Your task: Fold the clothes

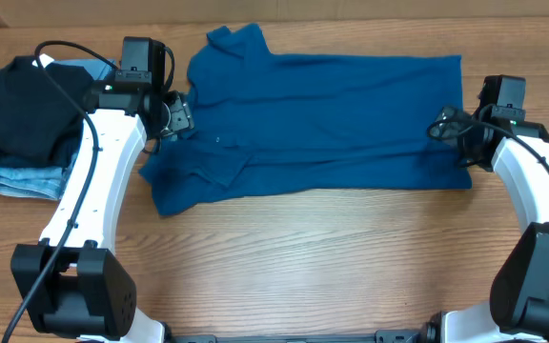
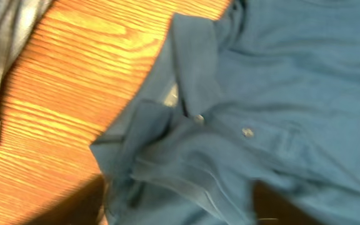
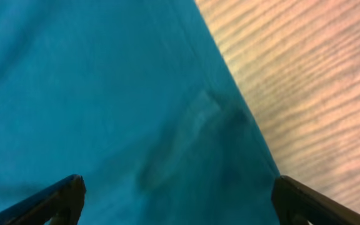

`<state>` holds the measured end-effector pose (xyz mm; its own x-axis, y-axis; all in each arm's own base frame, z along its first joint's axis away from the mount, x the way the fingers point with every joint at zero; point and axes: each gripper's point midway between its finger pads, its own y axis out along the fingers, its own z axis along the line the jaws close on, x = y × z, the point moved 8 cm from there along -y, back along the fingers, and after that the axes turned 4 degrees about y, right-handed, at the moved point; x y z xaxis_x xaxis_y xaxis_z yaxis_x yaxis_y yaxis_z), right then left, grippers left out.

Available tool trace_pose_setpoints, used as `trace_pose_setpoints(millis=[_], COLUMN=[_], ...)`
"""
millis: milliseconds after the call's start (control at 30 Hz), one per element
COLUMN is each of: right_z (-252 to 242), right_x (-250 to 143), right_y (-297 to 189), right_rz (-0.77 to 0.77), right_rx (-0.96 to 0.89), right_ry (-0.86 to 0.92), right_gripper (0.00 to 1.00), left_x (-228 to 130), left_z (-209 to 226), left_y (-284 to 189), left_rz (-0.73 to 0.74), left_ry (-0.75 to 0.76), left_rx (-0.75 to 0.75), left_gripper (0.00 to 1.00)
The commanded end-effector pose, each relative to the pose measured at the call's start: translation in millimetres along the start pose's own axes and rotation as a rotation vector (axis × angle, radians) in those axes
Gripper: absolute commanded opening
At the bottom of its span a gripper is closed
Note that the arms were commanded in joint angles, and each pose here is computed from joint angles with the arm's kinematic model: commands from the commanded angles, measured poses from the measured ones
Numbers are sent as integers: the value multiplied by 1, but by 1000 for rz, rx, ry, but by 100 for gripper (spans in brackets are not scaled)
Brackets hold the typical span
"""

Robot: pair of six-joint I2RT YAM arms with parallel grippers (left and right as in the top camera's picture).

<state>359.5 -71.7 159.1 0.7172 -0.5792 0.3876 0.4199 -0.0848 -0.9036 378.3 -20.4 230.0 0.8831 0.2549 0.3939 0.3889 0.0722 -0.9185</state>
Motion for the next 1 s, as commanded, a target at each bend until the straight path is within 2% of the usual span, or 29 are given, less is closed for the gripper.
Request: trace_pose_setpoints(millis=[0,33,367,600,767,967], right_z=[2,0,-6,-9,-10,-12], right_x=[-10,-16,-34,-42,-45,-49], right_y=[-6,-5,10,22,26,33], right_rz=[94,130,173,161,159,185], right_rx=[31,17,27,37,39,25], right_ry=[-5,24,64,63,63,64], right_gripper=[17,4,4,4,4,4], left_x=[-16,-24,-81,-94,-92,-88], left_z=[-16,-16,-35,-36,-60,-69], left_y=[-10,-10,17,41,41,40], left_rz=[106,146,310,287,206,110], left_ry=[47,58,170,188,344,435], left_rx=[-104,-91,-58,-48,-103,-17], left_gripper=[4,4,4,4,4,6])
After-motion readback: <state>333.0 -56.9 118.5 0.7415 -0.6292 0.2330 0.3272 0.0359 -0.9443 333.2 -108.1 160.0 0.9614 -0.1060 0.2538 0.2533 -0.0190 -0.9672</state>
